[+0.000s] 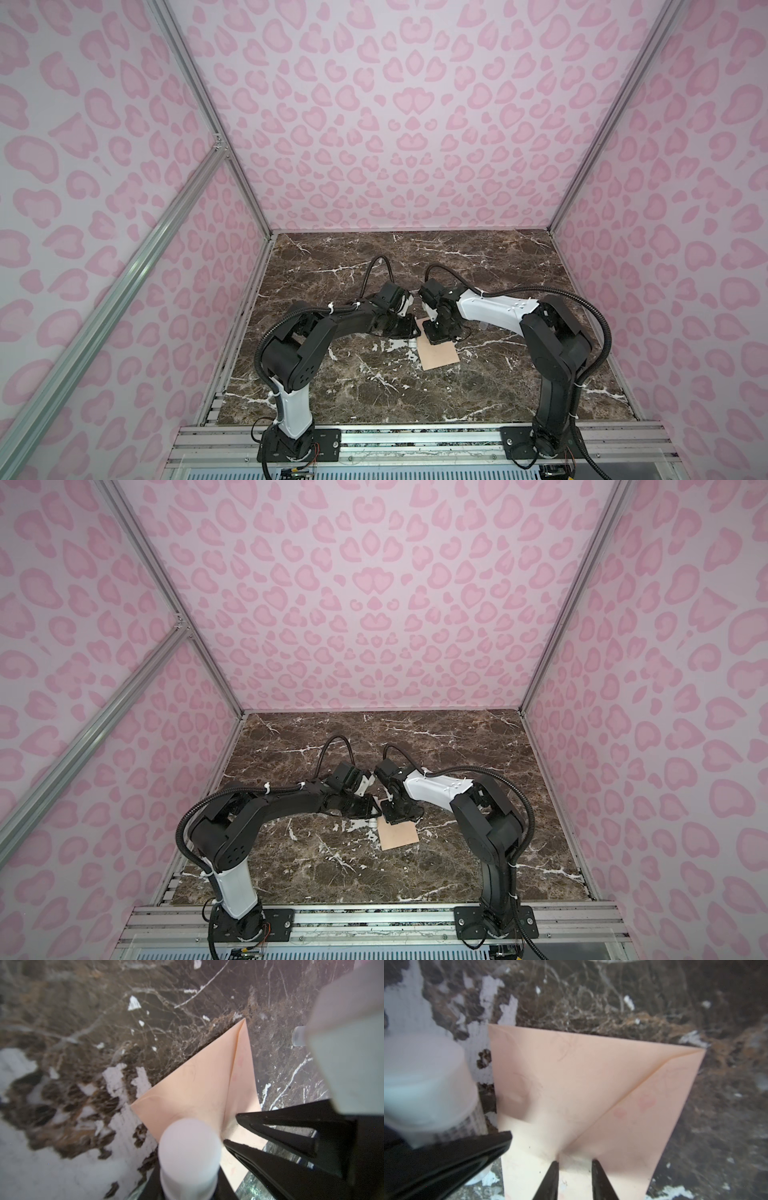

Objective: Place the letter into the envelope and seal it
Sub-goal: 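Raise both grippers away from the closed envelope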

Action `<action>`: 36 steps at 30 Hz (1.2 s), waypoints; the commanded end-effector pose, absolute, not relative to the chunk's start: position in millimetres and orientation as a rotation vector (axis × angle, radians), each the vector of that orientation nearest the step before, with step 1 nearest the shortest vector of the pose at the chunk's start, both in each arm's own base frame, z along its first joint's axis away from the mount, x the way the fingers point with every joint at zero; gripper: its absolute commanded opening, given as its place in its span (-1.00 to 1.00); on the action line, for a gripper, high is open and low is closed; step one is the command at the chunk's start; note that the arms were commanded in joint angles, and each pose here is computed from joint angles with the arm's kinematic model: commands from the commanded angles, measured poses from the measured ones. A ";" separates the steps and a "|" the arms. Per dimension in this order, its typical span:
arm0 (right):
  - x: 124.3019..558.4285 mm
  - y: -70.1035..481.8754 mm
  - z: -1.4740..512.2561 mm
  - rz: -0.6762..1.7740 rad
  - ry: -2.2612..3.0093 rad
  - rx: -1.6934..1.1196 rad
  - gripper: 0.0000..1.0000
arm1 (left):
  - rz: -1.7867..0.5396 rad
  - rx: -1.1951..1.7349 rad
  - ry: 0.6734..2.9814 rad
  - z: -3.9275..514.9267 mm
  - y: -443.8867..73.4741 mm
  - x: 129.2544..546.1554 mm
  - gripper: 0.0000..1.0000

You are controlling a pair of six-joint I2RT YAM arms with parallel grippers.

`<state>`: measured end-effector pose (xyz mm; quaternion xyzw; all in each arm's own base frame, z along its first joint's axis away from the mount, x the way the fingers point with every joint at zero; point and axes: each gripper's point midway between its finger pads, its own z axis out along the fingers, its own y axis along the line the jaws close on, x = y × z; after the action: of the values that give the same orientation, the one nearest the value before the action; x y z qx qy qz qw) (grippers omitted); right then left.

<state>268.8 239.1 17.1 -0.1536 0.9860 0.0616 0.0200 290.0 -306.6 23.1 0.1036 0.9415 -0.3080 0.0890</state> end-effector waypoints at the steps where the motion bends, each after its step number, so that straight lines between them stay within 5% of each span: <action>1: 260.3 225.1 18.3 0.165 3.094 -0.466 -0.36 | -0.742 0.295 2.875 5.5 -285.2 286.4 -0.84; 20: 265.6 212.7 63.2 0.387 2.991 -0.359 -0.32 | -0.796 0.311 2.836 27.5 -291.8 288.7 -0.83; 36: 267.8 213.0 172.4 0.640 2.405 -0.356 -0.31 | -0.884 0.376 2.484 164.8 -285.4 283.0 -0.73</action>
<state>258.6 203.1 145.7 -0.1183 0.9427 0.2070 0.2333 284.9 -289.5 148.3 0.1262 0.9140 -0.3227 0.2108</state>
